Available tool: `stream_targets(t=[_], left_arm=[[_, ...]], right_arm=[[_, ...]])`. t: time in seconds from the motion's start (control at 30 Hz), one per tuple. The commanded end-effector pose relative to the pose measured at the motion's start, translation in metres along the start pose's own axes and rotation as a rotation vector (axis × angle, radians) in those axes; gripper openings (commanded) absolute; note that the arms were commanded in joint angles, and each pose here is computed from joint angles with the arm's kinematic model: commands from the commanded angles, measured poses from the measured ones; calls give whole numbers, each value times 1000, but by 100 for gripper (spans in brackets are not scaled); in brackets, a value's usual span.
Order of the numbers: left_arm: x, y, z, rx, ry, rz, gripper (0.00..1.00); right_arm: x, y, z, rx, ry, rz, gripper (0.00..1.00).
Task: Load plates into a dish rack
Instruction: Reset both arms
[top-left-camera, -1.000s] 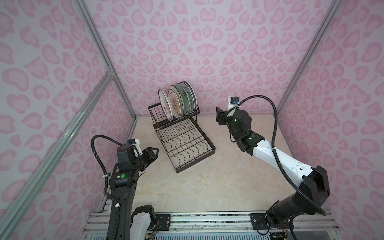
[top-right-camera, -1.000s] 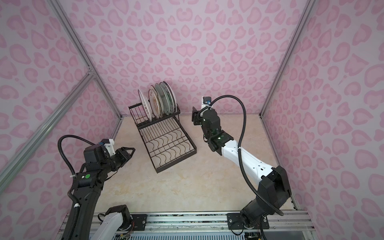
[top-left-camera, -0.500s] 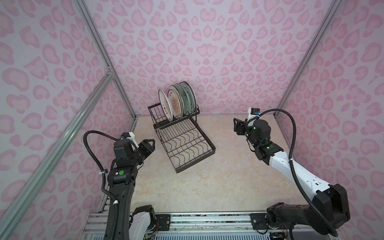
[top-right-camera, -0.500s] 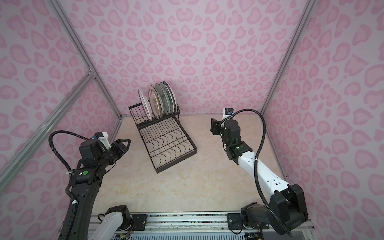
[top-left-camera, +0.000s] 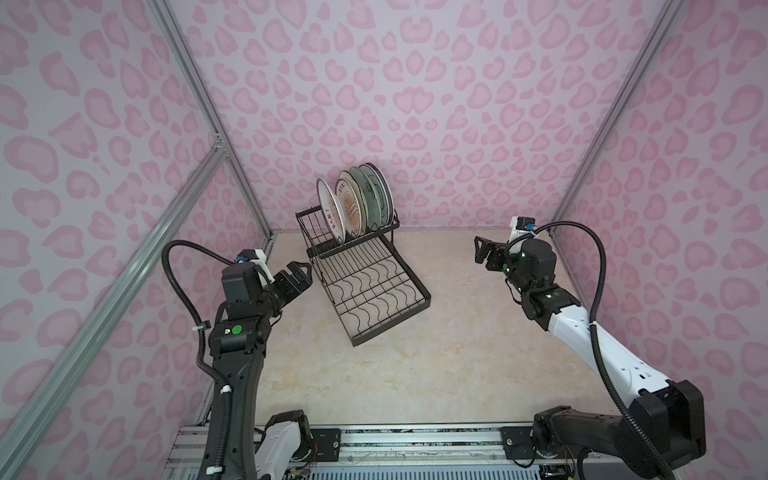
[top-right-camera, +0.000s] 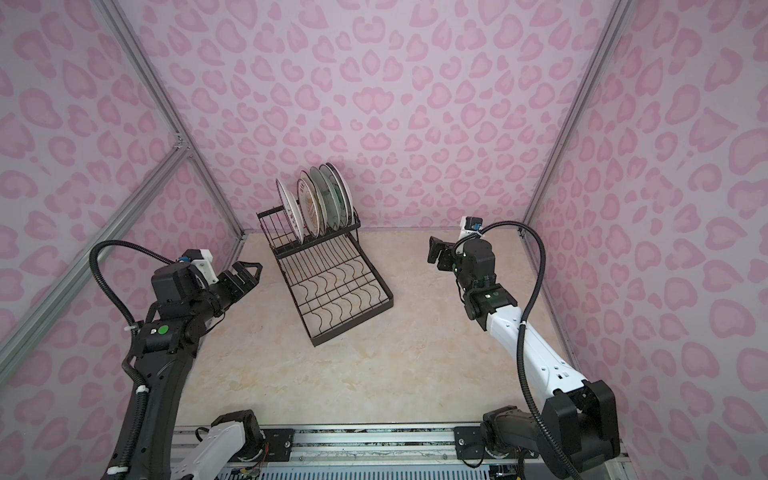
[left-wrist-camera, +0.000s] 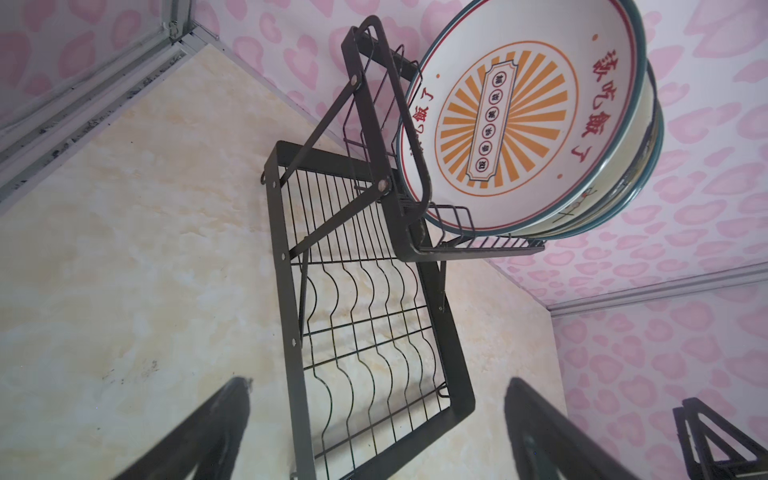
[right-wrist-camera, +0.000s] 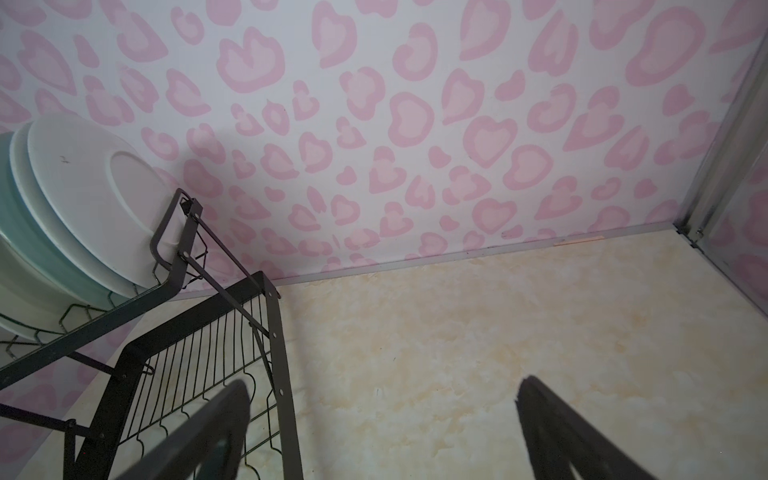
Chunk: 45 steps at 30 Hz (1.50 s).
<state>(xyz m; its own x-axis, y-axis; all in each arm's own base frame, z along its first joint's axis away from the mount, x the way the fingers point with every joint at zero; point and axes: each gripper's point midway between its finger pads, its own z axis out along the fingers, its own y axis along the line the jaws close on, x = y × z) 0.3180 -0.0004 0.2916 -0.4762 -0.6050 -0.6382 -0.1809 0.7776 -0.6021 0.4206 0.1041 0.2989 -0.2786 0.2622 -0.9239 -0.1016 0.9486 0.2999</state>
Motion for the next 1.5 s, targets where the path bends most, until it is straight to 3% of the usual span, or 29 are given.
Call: stream_targets(t=[0.0, 0.17, 0.47, 0.67, 0.73, 0.9, 1.07, 1.33, 1.47], left_arm=[[7, 14, 4, -83, 58, 17, 98], [5, 16, 6, -87, 47, 49, 98], [-40, 34, -20, -255, -202, 199, 98], [-50, 38, -38, -242, -428, 308, 98], [-47, 45, -38, -263, -448, 323, 98], [-32, 61, -16, -263, -437, 367, 98], [-15, 80, 14, -229, -458, 330, 98], [10, 125, 59, -313, -416, 288, 98], [17, 120, 63, -262, -505, 372, 98]], right_arm=[[4, -8, 1, 31, 40, 7, 99], [3, -17, -2, 57, 49, 1, 99], [-4, -68, -20, 266, 11, 30, 99], [-6, -101, -34, 232, -126, 82, 99], [-2, -111, -36, 202, -146, 91, 99], [9, -132, -40, 223, -161, 40, 99], [23, -144, -40, 243, -140, 18, 99], [28, -152, -43, 217, -188, 18, 99], [32, -156, -44, 239, -175, -12, 99]])
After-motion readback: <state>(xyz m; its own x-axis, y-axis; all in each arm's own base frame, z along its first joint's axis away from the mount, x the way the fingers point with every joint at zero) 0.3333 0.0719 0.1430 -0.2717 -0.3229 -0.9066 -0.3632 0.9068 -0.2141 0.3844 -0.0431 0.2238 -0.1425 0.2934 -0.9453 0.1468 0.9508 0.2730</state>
